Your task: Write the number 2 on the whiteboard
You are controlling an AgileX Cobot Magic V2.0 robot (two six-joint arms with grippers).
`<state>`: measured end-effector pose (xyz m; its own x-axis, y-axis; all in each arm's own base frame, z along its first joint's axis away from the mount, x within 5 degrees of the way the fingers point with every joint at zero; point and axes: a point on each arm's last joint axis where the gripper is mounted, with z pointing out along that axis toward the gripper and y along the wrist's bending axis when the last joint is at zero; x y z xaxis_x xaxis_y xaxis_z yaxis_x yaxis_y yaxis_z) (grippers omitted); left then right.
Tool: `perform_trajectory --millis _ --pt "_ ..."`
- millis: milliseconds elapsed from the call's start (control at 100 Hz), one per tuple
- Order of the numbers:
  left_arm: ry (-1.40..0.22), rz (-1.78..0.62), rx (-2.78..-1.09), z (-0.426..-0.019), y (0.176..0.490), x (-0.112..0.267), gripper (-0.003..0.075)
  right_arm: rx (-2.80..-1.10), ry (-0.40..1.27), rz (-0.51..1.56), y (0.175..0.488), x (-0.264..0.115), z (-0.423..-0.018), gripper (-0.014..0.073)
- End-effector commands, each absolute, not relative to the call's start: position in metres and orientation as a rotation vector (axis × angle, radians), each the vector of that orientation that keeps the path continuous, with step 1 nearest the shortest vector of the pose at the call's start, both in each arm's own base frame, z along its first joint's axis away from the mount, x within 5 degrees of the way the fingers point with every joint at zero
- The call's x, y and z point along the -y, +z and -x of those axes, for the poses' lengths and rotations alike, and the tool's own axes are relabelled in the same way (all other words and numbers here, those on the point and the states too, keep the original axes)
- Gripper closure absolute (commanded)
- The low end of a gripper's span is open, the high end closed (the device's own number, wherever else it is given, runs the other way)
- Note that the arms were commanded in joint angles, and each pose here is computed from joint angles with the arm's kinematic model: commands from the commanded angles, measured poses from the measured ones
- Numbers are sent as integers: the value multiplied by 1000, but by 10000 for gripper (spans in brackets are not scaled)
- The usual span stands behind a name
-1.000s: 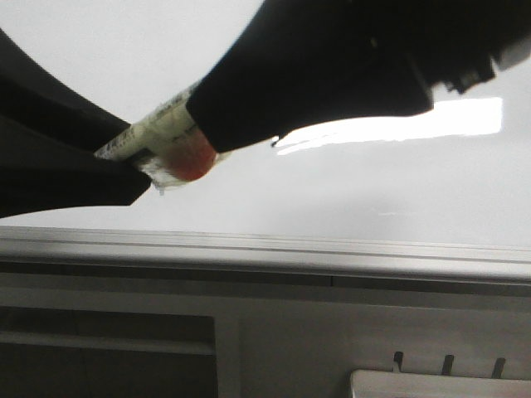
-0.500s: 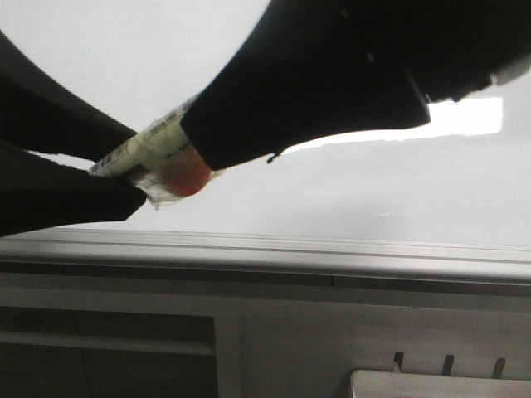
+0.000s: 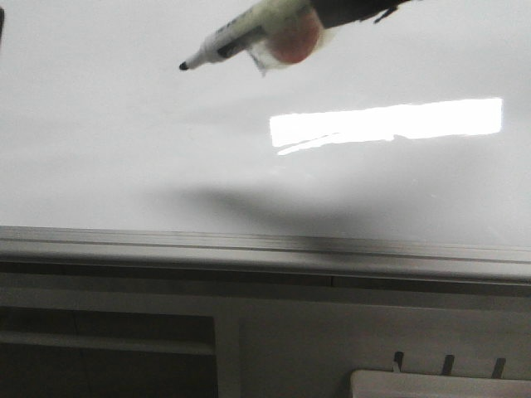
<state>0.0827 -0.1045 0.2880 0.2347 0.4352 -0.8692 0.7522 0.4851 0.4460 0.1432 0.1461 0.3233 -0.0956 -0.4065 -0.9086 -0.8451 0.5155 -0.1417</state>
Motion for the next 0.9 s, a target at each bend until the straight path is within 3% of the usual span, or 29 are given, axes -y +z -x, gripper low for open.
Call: perform_trajectory --millis 0,200,360,890 --pt "-359 -1031 -1356 -83 304 104 722 -1658 503 981 341 -140 -147 669" --pt "-435 -792 -1428 -96 311 96 741 -1729 493 902 335 -136 -160 664" --pt "-404 -658 -1426 -105 316 86 741 -1786 479 877 327 -134 -171 650" --pt "-376 -607 -1395 -109 320 81 741 -1851 446 865 316 -150 -202 645"
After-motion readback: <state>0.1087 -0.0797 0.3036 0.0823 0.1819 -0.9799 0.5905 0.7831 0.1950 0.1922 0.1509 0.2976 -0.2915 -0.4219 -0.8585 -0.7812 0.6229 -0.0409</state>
